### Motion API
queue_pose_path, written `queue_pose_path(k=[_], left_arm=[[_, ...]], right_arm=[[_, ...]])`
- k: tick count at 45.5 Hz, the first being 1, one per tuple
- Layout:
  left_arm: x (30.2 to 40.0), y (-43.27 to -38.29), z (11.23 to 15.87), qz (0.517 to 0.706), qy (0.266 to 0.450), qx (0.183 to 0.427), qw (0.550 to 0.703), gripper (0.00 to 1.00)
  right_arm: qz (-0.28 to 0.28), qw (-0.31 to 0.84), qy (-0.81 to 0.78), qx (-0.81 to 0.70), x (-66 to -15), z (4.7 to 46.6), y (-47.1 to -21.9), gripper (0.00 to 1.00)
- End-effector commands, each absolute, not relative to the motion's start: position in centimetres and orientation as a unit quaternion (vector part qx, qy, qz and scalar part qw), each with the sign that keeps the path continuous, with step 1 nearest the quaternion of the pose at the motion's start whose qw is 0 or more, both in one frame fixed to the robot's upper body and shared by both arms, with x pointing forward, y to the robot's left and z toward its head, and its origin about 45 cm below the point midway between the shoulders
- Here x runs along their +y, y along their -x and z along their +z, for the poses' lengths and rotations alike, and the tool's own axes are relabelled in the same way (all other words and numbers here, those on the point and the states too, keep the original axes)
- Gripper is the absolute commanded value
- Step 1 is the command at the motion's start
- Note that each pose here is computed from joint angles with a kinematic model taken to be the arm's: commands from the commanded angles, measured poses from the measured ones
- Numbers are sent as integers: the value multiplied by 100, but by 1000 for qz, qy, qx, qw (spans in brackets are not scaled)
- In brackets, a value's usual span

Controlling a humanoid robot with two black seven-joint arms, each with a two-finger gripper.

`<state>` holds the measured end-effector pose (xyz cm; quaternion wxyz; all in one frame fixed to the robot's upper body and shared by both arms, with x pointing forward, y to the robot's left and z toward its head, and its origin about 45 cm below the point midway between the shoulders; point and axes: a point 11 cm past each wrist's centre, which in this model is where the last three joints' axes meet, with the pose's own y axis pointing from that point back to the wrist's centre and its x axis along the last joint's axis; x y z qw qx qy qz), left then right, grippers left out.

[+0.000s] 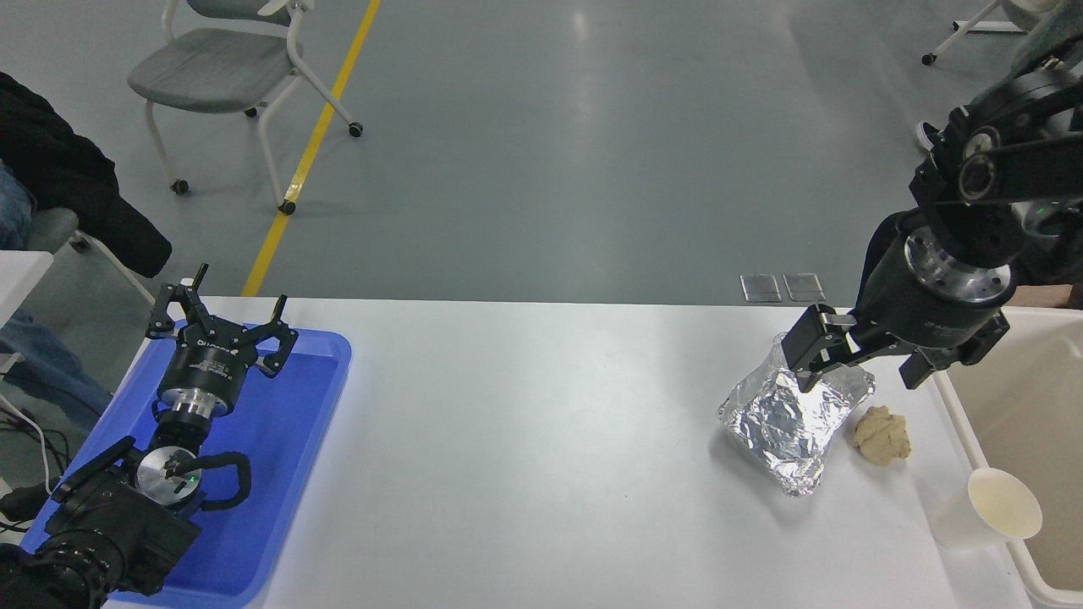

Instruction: Pick up paper cup place in dustbin

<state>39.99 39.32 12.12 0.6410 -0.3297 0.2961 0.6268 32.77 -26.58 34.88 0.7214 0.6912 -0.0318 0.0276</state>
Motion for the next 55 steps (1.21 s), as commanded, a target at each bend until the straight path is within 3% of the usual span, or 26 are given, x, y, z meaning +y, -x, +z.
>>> queue_pose_path(k=[1,17,32,55], left_arm=[[3928,-4001,1215,626,330,296,641,100],[3928,-4001,1215,626,330,296,641,100],[3926,-4001,1214,626,330,297,642,100],[3926,-4001,1214,626,330,297,642,100]], right_arm=[[27,719,-694,-36,-2696,3448,-3283,100],[40,739,-672,-16,-2831,3357,-3303,100],[70,794,-604,-6,-3611,3205,-3266,100],[32,820,-569,-47,-4655,2677,-3109,100]])
